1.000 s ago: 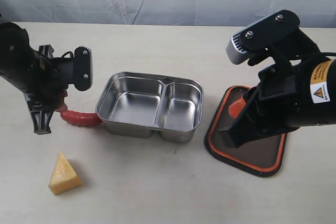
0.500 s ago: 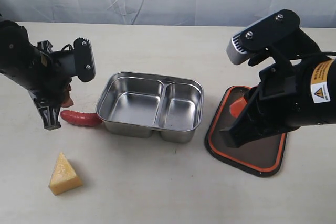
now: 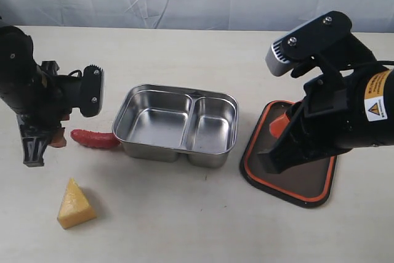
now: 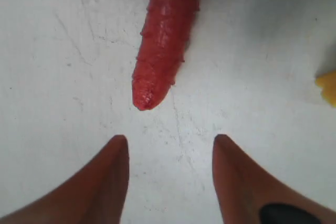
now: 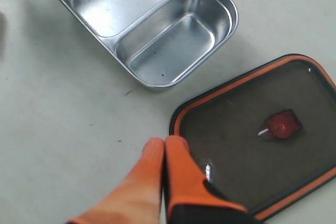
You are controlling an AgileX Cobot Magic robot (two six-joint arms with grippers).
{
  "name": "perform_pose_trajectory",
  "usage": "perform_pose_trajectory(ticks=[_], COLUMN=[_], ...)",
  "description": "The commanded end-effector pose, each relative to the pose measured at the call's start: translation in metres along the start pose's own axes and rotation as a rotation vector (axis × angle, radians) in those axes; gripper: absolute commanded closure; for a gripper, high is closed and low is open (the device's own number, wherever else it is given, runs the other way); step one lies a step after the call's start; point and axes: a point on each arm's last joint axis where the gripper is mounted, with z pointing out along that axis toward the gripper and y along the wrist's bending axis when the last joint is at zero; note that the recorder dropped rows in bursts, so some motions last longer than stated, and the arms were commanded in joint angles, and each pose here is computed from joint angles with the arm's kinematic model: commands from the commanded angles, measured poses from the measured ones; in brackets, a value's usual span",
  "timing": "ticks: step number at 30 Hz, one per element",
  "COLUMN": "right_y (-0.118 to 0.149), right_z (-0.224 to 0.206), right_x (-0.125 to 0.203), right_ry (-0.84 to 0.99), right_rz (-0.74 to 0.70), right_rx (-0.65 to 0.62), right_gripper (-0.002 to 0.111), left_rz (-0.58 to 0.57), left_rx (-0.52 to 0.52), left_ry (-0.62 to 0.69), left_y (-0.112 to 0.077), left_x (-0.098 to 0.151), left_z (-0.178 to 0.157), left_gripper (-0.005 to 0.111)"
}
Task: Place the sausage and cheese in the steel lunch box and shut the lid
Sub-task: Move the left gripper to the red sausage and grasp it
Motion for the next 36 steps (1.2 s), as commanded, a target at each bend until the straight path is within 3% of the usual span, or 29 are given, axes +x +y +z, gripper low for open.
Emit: perform_pose_trajectory(ticks=[1, 6, 10, 15, 18, 23, 29, 32, 36], right_y=[-0.001, -0.001, -0.001, -0.002, -0.002, -0.002, -0.002, -0.002, -0.002], right_z=[-0.002, -0.002, -0.002, -0.002, -0.002, -0.002, -0.002, -0.002, -0.002], right_x=[0.001, 0.002, 0.002, 0.002, 0.002, 0.002, 0.002, 0.002, 0.002], right_ry=[-0.001, 0.01, 0.009, 0.009, 0.009, 0.014, 0.014, 0.014, 0.014], right_rz=[-0.01, -0.01, -0.02, -0.024, -0.03, -0.029, -0.029, -0.028, -0.028], right_rx=[0.006, 0.008, 0.015, 0.018, 0.019, 0.02, 0.02, 0.019, 0.019], right_gripper=[0.108, 0.108, 0.108, 0.108, 0.108, 0.108, 0.108, 0.108, 0.108], left_rz=[0.054, 0.055, 0.029, -0.188, -0.251, -0.178, -0.151, -0.004, 0.087], left_rx=[-0.016, -0.04, -0.14, -0.084, -0.035, 0.038, 0.059, 0.05, -0.009], left_ry=[0.018, 0.002, -0.084, -0.218, -0.247, -0.169, -0.134, -0.132, -0.15], left_y=[0.001, 0.004, 0.012, 0.009, 0.005, -0.002, -0.005, -0.005, 0.001], left_x=[0.001, 0.0, -0.008, -0.019, -0.022, -0.016, -0.013, -0.012, -0.015], left_z=[-0.002, -0.002, -0.005, -0.006, -0.006, -0.003, -0.003, -0.003, 0.002], left_gripper=[0.071, 0.074, 0.074, 0.074, 0.074, 0.073, 0.047, 0.046, 0.046])
